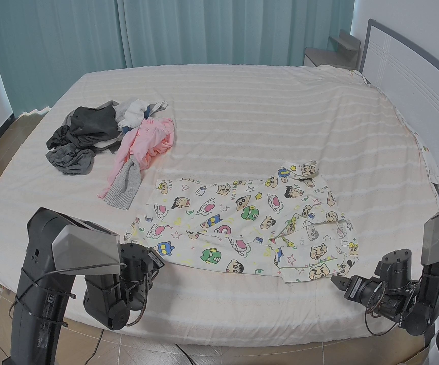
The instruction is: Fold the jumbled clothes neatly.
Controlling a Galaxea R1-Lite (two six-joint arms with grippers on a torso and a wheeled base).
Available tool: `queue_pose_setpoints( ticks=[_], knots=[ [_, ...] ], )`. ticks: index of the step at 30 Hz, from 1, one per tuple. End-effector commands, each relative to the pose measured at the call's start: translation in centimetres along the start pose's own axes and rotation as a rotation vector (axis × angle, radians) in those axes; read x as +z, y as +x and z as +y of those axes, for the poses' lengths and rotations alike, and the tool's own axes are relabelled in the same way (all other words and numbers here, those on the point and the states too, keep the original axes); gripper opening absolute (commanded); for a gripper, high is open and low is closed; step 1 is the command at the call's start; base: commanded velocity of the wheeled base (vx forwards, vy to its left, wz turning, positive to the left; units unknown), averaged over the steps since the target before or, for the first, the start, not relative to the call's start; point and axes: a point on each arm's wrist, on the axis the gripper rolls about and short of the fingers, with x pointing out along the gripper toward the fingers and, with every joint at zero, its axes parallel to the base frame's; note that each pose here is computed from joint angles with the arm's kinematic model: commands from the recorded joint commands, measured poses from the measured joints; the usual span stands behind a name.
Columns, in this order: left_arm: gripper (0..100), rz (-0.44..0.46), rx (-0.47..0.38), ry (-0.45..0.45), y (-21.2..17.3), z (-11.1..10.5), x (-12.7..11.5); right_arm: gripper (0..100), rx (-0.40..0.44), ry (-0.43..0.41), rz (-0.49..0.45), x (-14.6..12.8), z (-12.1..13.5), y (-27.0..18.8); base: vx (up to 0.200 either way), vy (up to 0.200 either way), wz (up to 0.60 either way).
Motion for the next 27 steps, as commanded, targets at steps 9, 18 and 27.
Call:
queue_pose_setpoints(
  ticks=[9, 18, 27],
  knots=[
    [0, -0.013, 0.029, 0.004, -0.9, 0.3, 0.0, 100, -0.029, -0.007, -0.002, -0.6, 0.5, 3.8, 0.000, 0.000, 0.00],
    [0, -0.010, 0.031, 0.006, -1.0, 0.3, 0.0, 100, -0.026, 0.001, -0.014, 0.0, 1.4, 5.9, 0.000, 0.000, 0.00],
    [0, -0.008, 0.033, 0.006, -1.1, 0.4, 0.0, 100, -0.088, 0.031, -0.016, 1.8, 1.0, 7.7, 0.000, 0.000, 0.00]
  ],
)
